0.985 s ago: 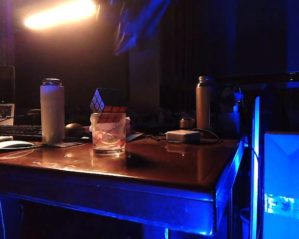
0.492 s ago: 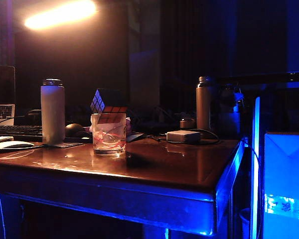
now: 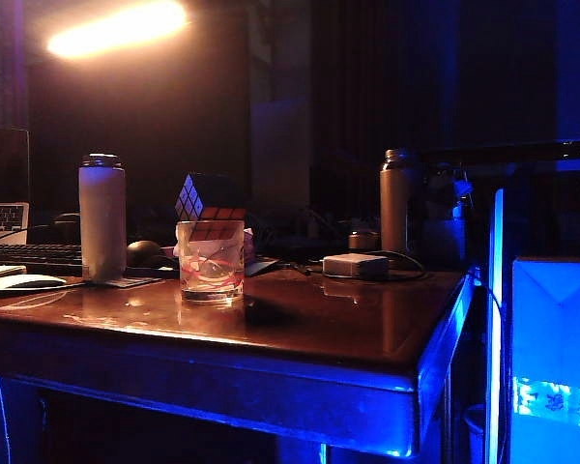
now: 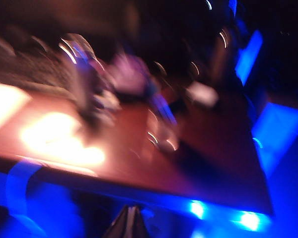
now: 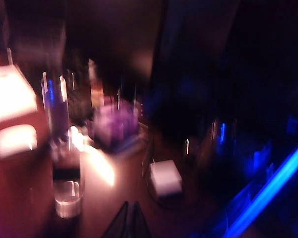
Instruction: Stack the Rubik's Cube on top of the glass cup.
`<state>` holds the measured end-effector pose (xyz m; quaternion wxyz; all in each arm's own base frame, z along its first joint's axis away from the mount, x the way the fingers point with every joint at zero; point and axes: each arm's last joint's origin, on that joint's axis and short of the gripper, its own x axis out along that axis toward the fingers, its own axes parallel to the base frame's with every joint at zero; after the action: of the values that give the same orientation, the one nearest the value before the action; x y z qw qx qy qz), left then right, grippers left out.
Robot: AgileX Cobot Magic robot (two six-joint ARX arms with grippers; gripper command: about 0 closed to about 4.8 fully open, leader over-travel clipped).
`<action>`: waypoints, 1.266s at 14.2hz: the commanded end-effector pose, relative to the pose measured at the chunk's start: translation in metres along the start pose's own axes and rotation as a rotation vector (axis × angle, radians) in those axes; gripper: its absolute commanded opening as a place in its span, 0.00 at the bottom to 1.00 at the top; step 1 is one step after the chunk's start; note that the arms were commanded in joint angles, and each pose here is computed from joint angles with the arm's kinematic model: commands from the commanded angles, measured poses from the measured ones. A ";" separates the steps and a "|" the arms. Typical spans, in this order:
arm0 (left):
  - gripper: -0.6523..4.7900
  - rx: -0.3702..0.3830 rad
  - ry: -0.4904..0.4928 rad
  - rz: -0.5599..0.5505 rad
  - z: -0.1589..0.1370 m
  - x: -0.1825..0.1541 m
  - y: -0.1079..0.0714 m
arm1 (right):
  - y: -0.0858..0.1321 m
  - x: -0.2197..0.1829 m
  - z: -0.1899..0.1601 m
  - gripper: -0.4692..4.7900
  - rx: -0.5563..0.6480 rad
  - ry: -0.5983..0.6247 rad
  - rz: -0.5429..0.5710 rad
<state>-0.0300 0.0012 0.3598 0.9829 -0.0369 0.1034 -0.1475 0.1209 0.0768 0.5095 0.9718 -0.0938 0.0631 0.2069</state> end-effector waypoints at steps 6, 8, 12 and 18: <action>0.11 -0.114 -0.004 -0.098 -0.077 0.098 0.017 | 0.016 -0.031 -0.171 0.08 0.035 -0.187 -0.009; 0.11 -0.041 -0.082 -0.047 -0.076 0.105 0.019 | 0.020 -0.033 -0.202 0.08 0.109 -0.167 0.007; 0.11 -0.030 -0.027 -0.026 -0.108 0.129 0.026 | 0.030 -0.021 -0.268 0.08 0.111 -0.070 0.006; 0.11 -0.075 -0.001 0.026 -0.150 0.155 0.034 | 0.043 0.000 -0.334 0.08 0.108 -0.016 0.009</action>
<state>0.0893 -0.0184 0.1805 0.9806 -0.0717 0.1326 -0.1255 0.0738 0.0447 0.1817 0.9745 -0.0430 0.0662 0.2102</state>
